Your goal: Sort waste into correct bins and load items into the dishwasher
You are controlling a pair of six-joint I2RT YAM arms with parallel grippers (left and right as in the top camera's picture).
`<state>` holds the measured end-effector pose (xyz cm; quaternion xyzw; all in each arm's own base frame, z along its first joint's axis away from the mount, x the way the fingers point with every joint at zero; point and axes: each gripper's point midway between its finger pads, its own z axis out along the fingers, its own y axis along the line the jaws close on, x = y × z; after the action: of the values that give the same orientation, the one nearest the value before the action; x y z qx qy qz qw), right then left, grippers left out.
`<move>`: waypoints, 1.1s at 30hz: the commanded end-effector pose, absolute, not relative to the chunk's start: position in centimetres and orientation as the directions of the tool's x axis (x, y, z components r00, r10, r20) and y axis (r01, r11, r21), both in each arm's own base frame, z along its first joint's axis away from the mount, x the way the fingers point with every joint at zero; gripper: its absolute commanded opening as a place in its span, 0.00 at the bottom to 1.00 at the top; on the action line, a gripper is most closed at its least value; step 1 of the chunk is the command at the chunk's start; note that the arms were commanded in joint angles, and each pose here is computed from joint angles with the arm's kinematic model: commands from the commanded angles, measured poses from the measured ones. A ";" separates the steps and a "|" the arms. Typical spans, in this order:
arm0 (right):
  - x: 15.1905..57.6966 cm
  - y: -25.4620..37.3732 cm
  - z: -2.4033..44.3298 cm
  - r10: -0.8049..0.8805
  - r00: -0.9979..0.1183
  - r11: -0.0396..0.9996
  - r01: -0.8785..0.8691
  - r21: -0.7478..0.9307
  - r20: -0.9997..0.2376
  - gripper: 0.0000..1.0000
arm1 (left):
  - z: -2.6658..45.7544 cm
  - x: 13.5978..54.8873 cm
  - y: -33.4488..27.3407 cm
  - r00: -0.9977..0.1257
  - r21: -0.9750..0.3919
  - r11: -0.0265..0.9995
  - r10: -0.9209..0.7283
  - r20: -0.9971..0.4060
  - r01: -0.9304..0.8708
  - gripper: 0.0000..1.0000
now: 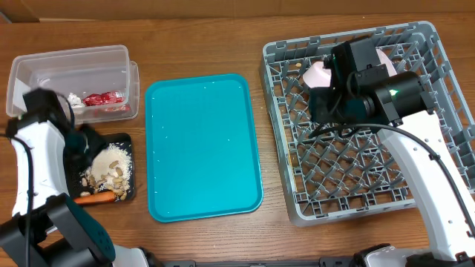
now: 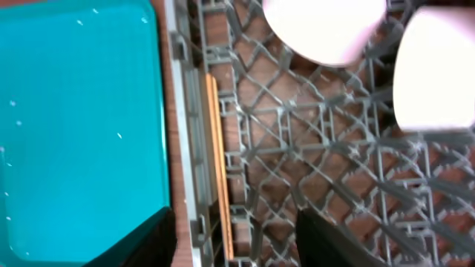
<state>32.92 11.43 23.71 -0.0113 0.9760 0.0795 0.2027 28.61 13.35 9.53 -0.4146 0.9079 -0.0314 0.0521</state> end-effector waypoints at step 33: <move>25.2 9.0 25.7 0.077 -0.754 0.963 -0.112 0.243 -0.652 0.49 | 26.6 19.0 0.1 -0.777 -0.142 0.982 -0.183 -0.603 -0.121 0.90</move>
<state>26.18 11.24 25.92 -0.0481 0.9392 0.1634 0.2980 20.13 -0.17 25.86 -0.0767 0.9586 -0.0559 0.2683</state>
